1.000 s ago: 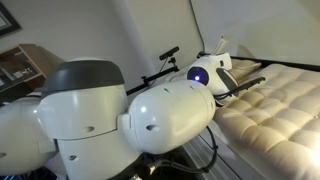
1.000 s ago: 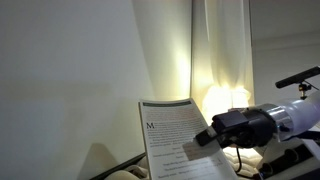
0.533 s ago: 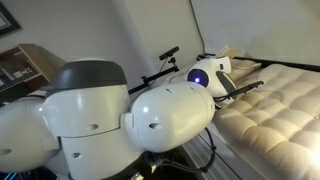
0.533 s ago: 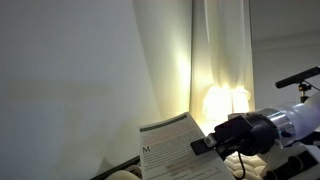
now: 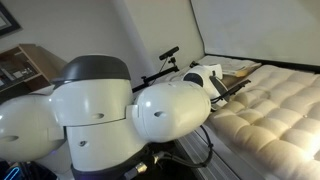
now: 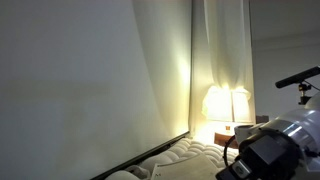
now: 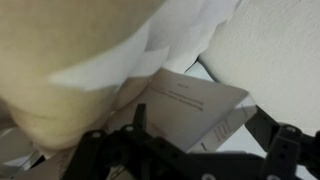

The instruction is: Flip over the book on the left pillow

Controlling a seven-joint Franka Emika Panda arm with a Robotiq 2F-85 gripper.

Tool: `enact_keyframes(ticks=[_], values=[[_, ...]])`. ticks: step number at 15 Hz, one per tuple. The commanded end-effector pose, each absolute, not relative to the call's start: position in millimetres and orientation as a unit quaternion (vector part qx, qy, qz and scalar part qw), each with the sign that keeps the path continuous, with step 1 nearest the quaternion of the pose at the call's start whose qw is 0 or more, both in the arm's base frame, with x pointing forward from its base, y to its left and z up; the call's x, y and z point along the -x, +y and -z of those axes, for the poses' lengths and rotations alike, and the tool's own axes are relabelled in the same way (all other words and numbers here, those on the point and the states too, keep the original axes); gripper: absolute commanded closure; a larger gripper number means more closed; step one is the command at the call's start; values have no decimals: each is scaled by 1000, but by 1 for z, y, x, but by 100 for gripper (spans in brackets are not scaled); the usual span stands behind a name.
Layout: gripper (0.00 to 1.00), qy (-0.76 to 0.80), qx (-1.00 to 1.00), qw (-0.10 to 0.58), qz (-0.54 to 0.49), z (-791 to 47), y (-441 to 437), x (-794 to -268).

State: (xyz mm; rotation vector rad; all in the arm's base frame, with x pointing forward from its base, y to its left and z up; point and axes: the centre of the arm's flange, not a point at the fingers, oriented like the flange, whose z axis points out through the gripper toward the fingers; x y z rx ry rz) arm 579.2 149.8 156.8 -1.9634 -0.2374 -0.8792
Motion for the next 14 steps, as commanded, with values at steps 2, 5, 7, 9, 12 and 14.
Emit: enact_keyframes(ticks=[2, 5, 7, 9, 12, 14], values=[[0, -142, 836, 454, 274, -165, 168, -564], [0, -176, 847, 445, 234, -166, 191, -540], [0, -186, 862, 422, 210, -169, 202, -524], [0, -197, 876, 393, 198, -173, 210, -511], [0, -222, 883, 366, 193, -179, 225, -500], [0, -232, 887, 343, 205, -182, 233, -492]])
